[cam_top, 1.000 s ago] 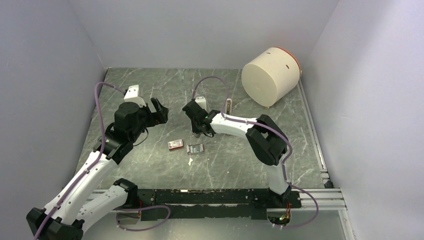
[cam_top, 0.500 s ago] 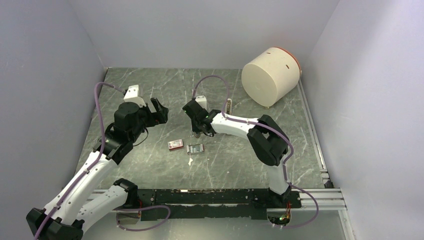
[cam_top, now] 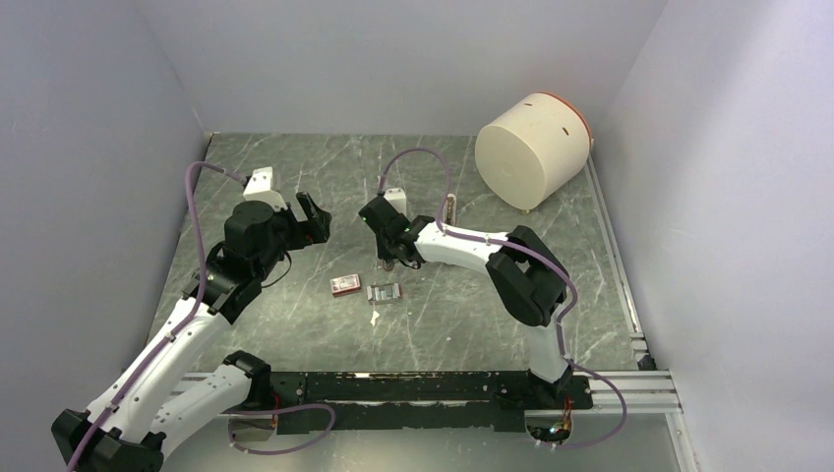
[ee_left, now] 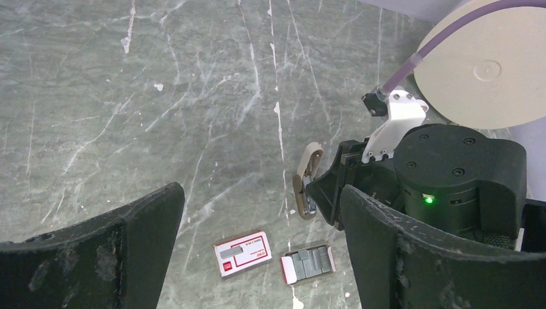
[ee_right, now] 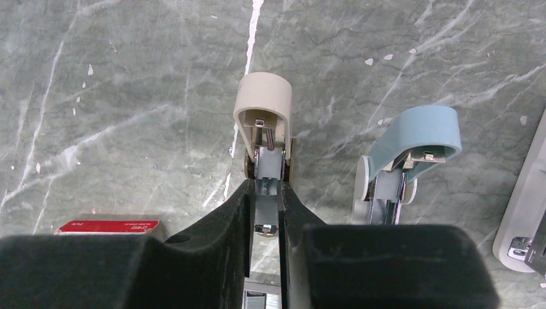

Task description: Load the staples into the stapler

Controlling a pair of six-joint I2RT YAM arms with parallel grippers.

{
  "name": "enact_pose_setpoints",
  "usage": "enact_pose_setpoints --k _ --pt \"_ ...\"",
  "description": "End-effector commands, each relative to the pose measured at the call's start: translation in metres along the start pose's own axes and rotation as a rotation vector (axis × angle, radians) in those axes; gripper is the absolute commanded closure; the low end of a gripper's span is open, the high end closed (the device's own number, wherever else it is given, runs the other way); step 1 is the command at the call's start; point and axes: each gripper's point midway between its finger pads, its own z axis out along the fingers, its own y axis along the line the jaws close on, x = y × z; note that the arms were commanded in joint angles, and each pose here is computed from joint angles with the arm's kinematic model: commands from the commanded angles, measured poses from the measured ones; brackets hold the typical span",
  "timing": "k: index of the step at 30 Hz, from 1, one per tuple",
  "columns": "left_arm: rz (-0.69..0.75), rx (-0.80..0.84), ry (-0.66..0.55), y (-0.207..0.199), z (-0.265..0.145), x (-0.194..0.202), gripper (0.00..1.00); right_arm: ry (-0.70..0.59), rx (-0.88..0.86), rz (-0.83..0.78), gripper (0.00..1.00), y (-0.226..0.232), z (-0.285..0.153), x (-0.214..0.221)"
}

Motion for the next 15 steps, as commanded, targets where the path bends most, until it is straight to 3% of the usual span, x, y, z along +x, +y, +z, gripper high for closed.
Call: enact_pose_setpoints --k 1,15 --pt "0.013 0.000 -0.029 0.0004 -0.0038 -0.0095 0.05 -0.026 -0.004 0.008 0.81 0.0040 -0.0042 -0.0106" --pt "0.005 0.002 -0.021 0.0004 -0.0032 -0.0062 0.05 -0.015 -0.002 0.002 0.81 0.0064 0.0008 -0.0079"
